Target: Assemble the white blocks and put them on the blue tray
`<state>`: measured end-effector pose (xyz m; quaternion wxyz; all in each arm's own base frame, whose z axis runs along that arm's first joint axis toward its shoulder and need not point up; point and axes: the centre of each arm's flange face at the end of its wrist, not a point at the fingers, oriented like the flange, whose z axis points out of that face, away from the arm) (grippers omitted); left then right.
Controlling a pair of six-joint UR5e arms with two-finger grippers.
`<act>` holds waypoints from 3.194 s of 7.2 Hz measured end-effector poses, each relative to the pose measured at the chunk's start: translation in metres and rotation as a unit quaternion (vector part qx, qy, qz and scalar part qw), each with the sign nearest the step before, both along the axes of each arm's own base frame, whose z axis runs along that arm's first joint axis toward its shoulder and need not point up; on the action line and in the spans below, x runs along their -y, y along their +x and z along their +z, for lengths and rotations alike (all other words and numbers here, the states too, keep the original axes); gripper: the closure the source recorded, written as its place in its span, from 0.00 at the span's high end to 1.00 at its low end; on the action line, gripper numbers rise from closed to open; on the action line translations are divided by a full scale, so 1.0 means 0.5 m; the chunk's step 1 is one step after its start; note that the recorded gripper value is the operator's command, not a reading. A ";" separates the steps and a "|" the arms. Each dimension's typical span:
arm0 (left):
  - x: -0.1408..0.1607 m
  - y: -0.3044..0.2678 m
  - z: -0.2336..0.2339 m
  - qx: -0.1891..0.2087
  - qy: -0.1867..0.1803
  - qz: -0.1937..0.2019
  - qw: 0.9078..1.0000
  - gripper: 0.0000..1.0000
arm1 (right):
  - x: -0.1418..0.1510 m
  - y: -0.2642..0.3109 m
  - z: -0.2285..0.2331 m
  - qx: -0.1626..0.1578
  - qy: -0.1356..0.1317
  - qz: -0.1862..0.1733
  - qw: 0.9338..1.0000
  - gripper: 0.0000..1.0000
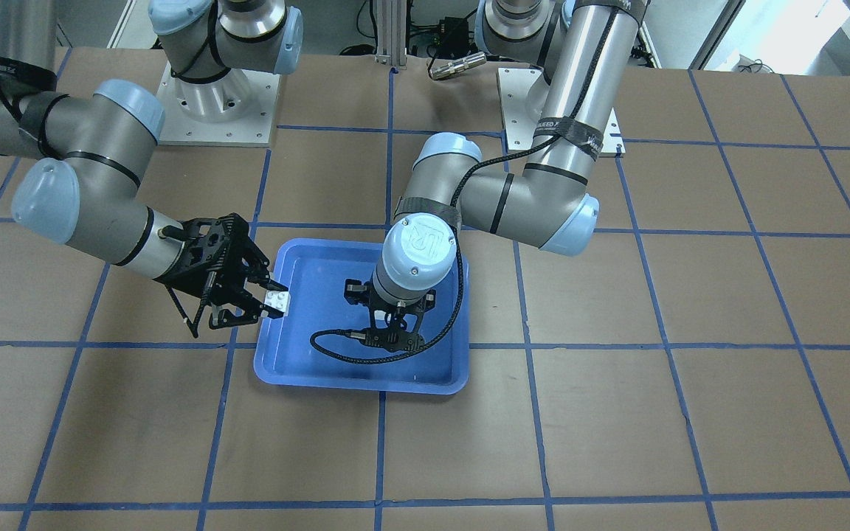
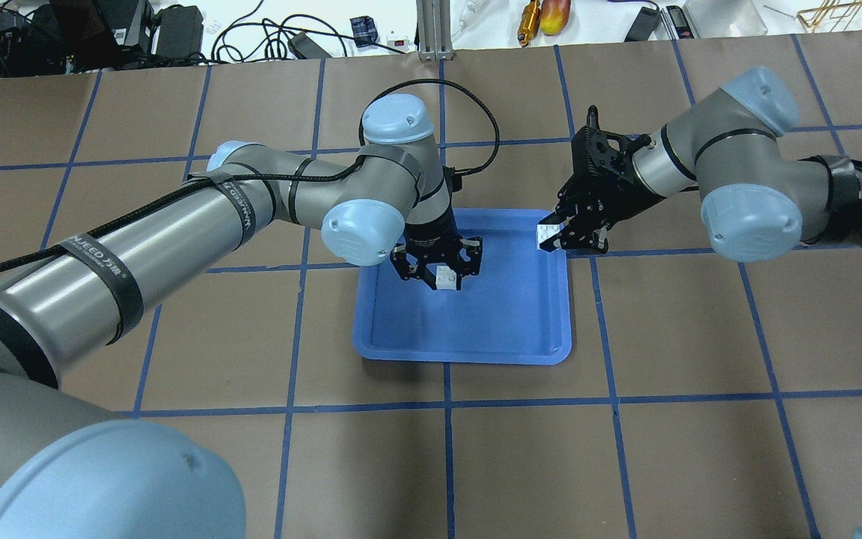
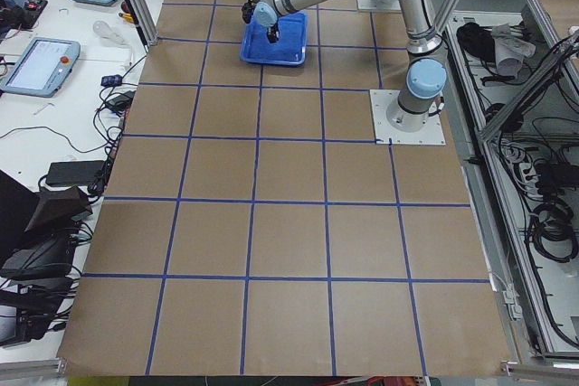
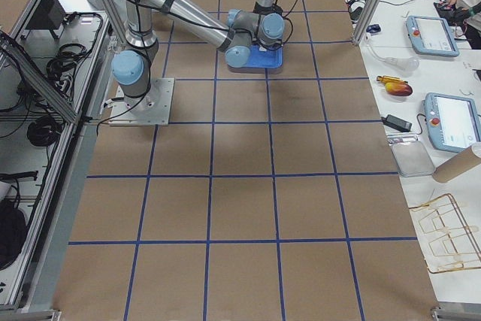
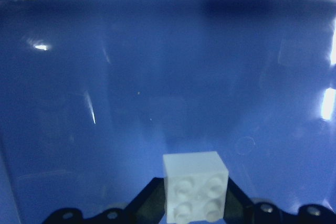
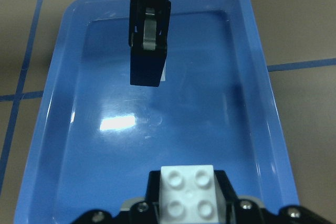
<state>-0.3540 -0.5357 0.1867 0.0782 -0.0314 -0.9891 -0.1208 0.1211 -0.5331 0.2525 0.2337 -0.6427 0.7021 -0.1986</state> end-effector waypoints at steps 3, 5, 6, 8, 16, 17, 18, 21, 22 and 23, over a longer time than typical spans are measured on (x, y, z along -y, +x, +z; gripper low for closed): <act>0.001 0.000 -0.020 0.002 0.005 0.000 1.000 0.71 | -0.010 0.061 -0.006 -0.015 -0.007 0.014 1.000 0.03; 0.000 0.000 -0.025 0.002 0.007 0.001 1.000 0.85 | -0.012 0.088 -0.018 -0.023 -0.008 0.017 1.000 0.03; 0.000 0.000 -0.028 0.003 0.008 0.001 1.000 1.00 | -0.010 0.092 -0.032 -0.024 -0.011 0.018 0.999 0.03; 0.000 0.001 -0.012 0.002 0.002 0.002 1.000 1.00 | -0.006 0.110 -0.071 -0.025 -0.023 0.025 0.999 0.03; 0.061 0.205 0.125 0.021 0.010 0.128 0.992 0.97 | -0.026 0.229 -0.144 -0.023 -0.039 0.071 0.996 0.03; 0.069 0.245 0.146 0.023 0.012 0.143 0.989 1.00 | -0.027 0.236 -0.151 -0.024 -0.036 0.068 0.997 0.03; 0.076 0.278 0.164 0.023 0.012 0.155 0.988 1.00 | -0.029 0.242 -0.155 -0.024 -0.032 0.065 0.997 0.03; 0.083 0.328 0.191 0.024 0.013 0.173 0.985 1.00 | -0.043 0.269 -0.158 -0.025 -0.029 0.074 0.997 0.03; 0.083 0.331 0.194 0.024 0.012 0.176 0.984 1.00 | -0.045 0.272 -0.159 -0.025 -0.029 0.075 0.996 0.03; 0.083 0.332 0.197 0.025 0.011 0.177 0.984 1.00 | -0.046 0.272 -0.160 -0.025 -0.029 0.076 0.996 0.04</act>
